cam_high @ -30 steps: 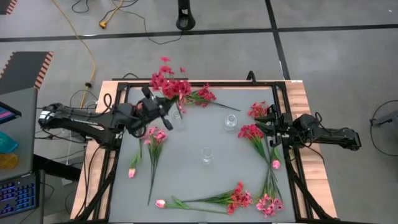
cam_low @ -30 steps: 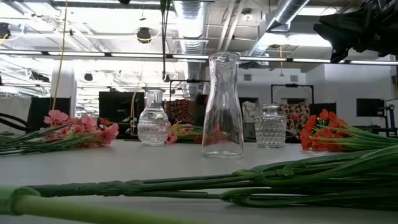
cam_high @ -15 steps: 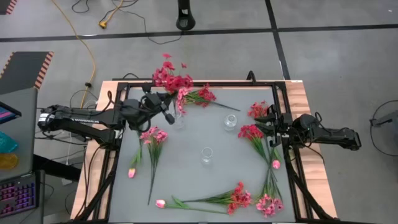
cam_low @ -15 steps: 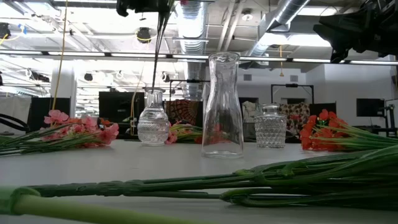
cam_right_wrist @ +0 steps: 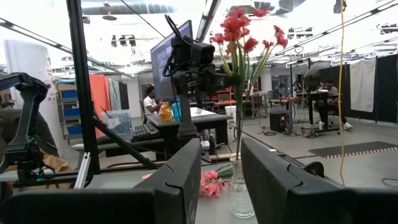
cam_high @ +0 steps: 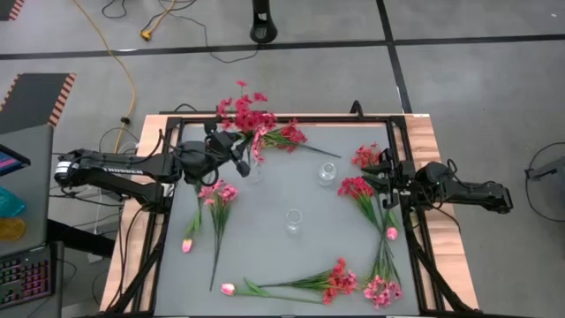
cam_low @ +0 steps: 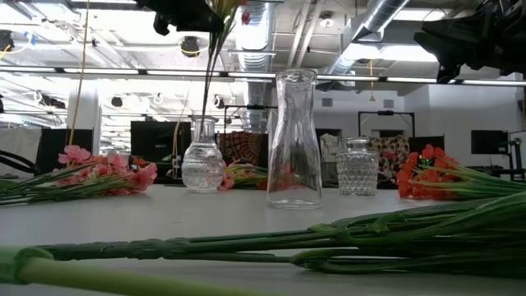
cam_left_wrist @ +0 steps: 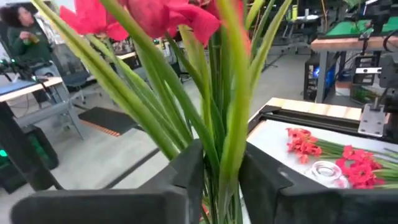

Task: Sort flowers into vase by color
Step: Put the top center pink flowers into the top right transparent vase

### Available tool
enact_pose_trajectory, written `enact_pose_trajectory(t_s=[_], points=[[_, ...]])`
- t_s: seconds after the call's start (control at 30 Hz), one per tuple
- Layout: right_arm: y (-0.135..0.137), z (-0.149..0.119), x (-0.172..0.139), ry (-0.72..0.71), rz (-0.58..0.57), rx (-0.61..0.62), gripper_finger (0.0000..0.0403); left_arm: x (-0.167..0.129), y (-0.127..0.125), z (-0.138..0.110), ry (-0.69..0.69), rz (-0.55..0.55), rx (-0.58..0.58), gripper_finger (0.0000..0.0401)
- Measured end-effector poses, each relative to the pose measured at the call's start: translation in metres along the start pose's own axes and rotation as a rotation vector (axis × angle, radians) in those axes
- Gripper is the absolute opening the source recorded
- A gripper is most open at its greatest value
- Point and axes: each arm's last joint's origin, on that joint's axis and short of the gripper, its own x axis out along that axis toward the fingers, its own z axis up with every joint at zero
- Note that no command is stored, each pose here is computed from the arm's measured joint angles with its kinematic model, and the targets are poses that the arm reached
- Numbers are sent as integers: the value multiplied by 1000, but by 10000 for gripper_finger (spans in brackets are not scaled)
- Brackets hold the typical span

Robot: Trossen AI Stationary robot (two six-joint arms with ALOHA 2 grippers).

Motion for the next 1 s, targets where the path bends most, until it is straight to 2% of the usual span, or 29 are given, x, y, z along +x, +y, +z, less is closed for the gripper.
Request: enact_pose_trajectory(t_s=[0.23,0.4,0.57,0.73,1.0], points=[[0,1,0,-5,0,0,141,-5,-3,-3,32,-25,31,162],[-1,1,0,-11,-28,0,141,-20,0,-7,102,-62,96,200],[-4,0,1,-8,-121,-1,141,-41,10,-3,127,-97,44,209],[-5,0,5,27,-166,-4,141,-63,20,-5,184,-148,-11,210],[-3,30,32,119,-201,-100,141,-77,19,-21,369,-262,-121,210]])
